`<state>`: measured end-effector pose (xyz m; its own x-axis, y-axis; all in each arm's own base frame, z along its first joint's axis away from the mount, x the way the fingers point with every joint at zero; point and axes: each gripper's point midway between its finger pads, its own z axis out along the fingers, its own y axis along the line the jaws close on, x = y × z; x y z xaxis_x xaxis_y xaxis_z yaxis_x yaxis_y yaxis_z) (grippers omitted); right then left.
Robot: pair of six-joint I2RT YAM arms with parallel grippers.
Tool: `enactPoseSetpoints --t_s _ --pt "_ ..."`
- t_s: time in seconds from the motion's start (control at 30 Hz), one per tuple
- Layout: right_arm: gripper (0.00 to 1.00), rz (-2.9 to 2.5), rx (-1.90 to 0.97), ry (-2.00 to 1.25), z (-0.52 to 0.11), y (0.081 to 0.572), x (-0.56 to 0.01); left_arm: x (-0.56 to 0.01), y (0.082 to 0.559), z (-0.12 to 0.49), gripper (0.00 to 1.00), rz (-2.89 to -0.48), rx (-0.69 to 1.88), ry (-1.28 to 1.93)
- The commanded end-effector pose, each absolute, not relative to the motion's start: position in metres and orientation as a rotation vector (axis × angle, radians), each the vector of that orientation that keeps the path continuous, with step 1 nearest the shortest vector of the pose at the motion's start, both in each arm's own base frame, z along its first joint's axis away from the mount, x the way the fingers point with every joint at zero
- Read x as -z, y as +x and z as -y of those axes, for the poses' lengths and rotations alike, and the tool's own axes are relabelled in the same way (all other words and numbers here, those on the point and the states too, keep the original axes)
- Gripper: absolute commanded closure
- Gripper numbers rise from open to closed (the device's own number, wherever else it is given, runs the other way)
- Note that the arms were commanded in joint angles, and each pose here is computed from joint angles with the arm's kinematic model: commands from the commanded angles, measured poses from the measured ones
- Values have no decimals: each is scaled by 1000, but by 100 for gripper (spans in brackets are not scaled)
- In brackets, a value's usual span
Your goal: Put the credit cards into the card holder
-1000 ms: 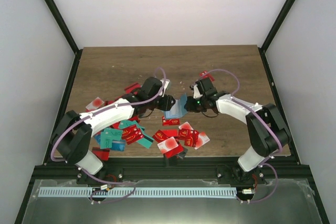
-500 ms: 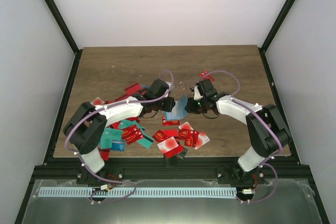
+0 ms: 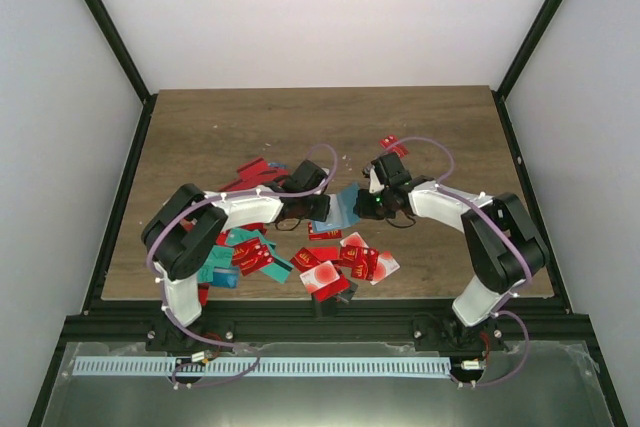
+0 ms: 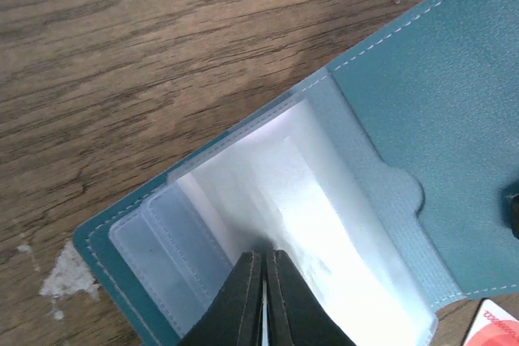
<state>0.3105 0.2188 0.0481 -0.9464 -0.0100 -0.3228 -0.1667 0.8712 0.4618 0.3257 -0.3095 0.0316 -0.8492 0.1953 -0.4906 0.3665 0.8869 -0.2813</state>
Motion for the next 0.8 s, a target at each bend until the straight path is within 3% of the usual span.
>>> enactPoseSetpoints --t_s 0.0,0.47,0.77 --pt "87 -2737 -657 -130 -213 317 -47 -29 332 301 95 -2599 431 375" --pt "79 -2700 -702 -174 -222 322 -67 -30 328 298 91 -2593 445 379" --pt "51 -2649 -641 -176 -217 334 -95 -37 330 306 90 -2572 491 394"
